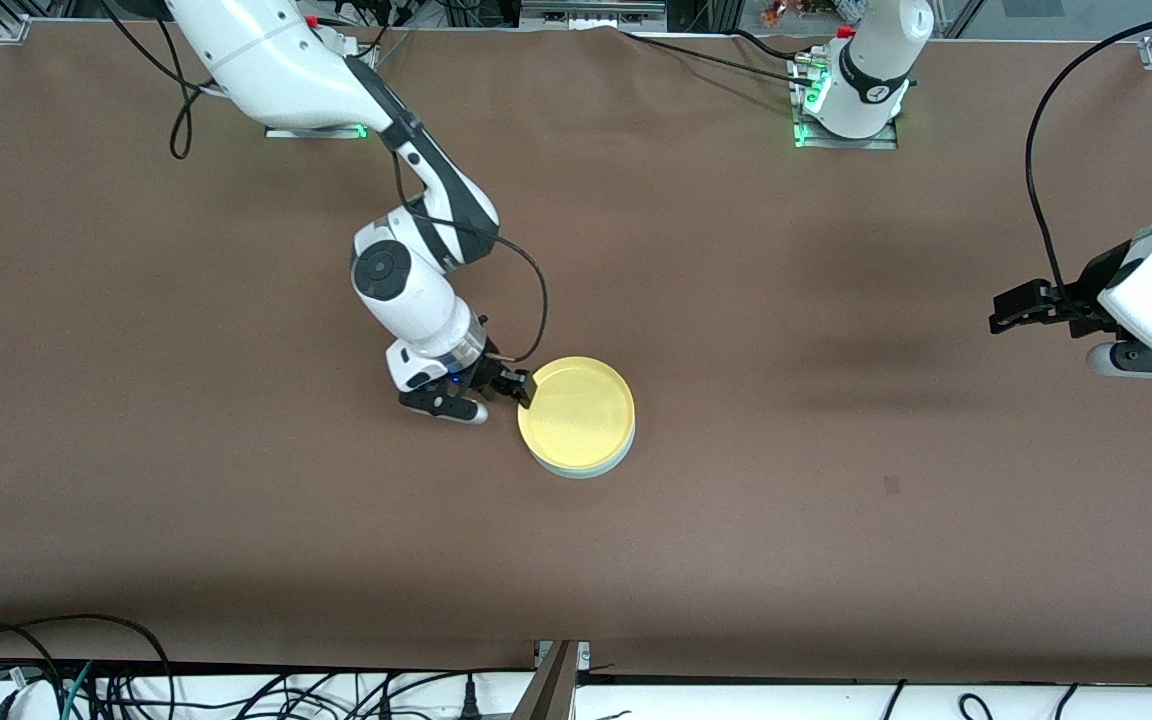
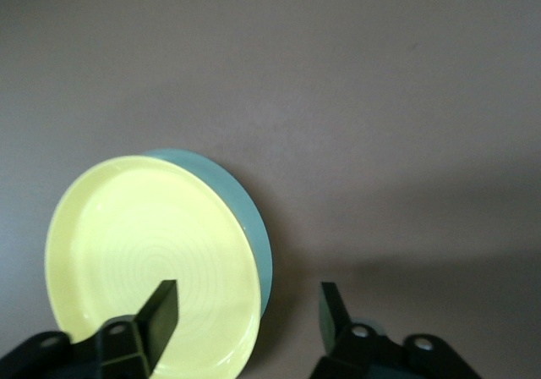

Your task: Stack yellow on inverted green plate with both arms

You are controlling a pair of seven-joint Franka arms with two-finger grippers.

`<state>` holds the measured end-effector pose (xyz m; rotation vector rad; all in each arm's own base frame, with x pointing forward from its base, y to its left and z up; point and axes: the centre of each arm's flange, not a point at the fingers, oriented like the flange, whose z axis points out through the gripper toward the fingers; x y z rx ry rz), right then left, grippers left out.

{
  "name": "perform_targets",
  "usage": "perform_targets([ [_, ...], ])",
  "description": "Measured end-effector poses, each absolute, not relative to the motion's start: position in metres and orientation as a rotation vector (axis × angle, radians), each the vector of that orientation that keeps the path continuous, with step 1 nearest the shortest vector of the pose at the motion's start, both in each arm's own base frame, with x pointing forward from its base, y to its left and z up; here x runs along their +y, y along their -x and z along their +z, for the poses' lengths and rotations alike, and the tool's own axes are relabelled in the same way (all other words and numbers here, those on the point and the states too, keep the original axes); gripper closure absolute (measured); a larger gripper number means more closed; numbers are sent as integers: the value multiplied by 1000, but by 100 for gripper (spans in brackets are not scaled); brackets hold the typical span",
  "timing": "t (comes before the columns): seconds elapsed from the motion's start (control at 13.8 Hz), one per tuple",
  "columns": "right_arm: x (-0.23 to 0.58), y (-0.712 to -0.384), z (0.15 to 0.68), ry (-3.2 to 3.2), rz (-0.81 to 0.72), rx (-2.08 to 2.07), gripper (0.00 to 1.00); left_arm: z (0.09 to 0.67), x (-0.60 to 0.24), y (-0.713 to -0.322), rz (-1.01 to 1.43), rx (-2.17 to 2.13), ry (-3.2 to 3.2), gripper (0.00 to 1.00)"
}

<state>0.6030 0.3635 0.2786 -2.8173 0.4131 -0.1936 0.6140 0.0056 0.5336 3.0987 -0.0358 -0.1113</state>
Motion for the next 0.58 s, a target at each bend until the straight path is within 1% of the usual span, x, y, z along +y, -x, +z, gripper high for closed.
perform_targets([
  [0.14, 342, -608, 336, 2849, -197, 427, 1, 533, 7, -614, -112, -33, -3099, 0],
  [0.36, 294, -607, 417, 2914, -184, 417, 0, 533, 8, -614, -112, -29, -3099, 0],
  [0.58, 222, -607, 472, 2996, -155, 319, 0, 533, 8, -615, -112, -28, -3099, 0],
])
